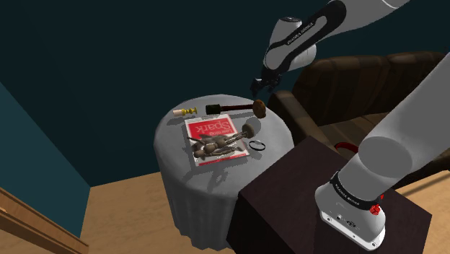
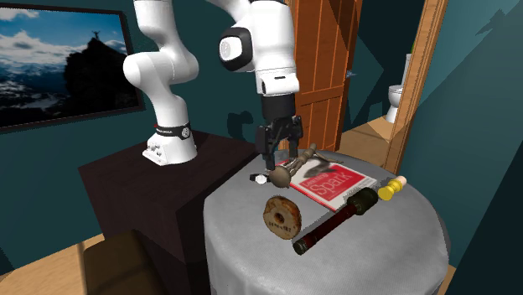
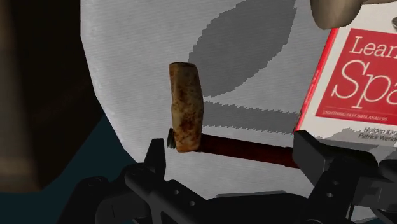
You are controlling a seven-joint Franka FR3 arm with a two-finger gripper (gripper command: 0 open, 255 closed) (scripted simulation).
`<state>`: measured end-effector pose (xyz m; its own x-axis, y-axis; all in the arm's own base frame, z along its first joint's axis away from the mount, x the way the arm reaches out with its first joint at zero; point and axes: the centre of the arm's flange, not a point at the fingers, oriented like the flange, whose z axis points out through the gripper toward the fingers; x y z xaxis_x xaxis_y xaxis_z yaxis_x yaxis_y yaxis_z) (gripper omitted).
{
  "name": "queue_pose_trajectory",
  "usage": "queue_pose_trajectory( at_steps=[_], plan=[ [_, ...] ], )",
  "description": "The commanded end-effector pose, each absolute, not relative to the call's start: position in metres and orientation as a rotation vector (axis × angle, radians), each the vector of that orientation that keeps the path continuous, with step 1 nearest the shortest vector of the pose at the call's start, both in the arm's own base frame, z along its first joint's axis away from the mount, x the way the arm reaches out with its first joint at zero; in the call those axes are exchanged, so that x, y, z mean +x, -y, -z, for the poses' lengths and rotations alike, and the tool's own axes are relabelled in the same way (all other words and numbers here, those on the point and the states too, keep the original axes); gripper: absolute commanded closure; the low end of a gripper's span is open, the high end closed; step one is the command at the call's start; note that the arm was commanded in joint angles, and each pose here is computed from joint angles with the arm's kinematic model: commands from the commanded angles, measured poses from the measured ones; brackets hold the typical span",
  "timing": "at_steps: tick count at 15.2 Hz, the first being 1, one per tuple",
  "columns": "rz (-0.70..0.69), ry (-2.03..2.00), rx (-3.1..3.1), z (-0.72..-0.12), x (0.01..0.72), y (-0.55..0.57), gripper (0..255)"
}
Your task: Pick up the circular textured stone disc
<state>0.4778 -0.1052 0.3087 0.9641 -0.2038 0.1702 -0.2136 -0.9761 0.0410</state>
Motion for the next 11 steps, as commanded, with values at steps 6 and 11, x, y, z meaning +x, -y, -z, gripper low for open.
queue_pose_trajectory(
  at_steps=[6, 11],
  plan=[
    [-0.244, 0.394, 3.01, -0.239, 0.507, 0.141, 0],
    [-0.244, 0.394, 3.01, -0.213, 0.507, 0.141, 0]
  ],
)
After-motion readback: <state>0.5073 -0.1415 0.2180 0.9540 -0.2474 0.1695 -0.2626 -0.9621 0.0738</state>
